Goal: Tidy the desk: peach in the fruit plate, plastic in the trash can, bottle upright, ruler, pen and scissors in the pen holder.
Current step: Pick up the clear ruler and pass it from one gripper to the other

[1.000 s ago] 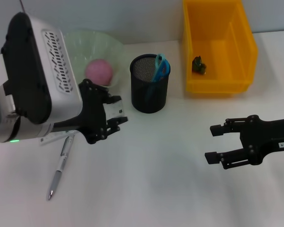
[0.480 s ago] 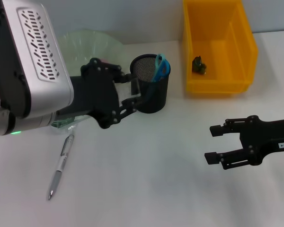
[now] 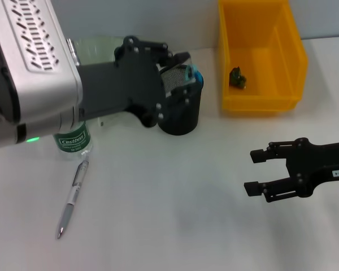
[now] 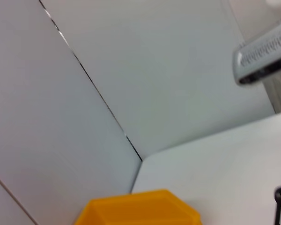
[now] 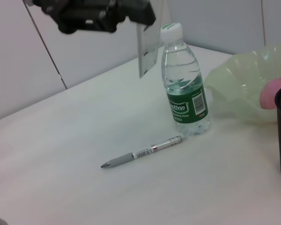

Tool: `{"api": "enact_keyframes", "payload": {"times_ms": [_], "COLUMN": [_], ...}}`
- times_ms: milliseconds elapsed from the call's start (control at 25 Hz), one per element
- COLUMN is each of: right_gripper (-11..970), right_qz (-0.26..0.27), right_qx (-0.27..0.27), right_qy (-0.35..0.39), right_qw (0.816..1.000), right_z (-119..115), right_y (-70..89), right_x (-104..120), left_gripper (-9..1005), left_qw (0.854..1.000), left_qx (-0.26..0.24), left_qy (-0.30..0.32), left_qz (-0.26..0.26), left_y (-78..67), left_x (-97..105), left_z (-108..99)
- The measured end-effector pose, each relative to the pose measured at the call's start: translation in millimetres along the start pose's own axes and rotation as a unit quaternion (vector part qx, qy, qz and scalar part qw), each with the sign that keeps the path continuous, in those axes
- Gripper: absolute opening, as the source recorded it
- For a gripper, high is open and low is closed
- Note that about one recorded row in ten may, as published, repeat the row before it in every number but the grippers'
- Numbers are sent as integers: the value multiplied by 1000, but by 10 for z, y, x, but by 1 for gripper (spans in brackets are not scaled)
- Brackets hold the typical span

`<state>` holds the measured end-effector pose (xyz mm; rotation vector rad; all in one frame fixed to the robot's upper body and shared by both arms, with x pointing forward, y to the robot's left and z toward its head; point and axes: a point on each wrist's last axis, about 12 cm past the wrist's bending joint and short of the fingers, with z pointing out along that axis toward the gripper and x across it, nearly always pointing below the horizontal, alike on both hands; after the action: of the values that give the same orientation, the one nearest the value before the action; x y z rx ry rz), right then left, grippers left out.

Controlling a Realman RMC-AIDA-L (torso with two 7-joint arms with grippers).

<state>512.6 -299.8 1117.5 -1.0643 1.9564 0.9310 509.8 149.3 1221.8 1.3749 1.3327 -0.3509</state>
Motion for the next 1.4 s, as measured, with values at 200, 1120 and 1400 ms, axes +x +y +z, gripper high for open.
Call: {"api": "enact_keyframes", "payload": {"times_ms": [200, 1120, 1400], "right_gripper": [807, 804, 804], "right_qz": [-1, 1, 2], "right_qx": [0, -1, 0], "right_qy": [0, 0, 0], "right_qw": [1000, 1000, 1000], "right_z": [1, 3, 3], "right_y": [-1, 2, -2], "right_x": [-3, 0, -2], "left_gripper": [366, 366, 366], "left_qw": [999, 983, 969], "left_qx": [-8, -48, -58], "left_qy": [-34, -163, -216], "left_qz": [-12, -69, -103], "left_y": [58, 421, 522], "left_x": [13, 356, 468], "left_z": [92, 524, 689]}}
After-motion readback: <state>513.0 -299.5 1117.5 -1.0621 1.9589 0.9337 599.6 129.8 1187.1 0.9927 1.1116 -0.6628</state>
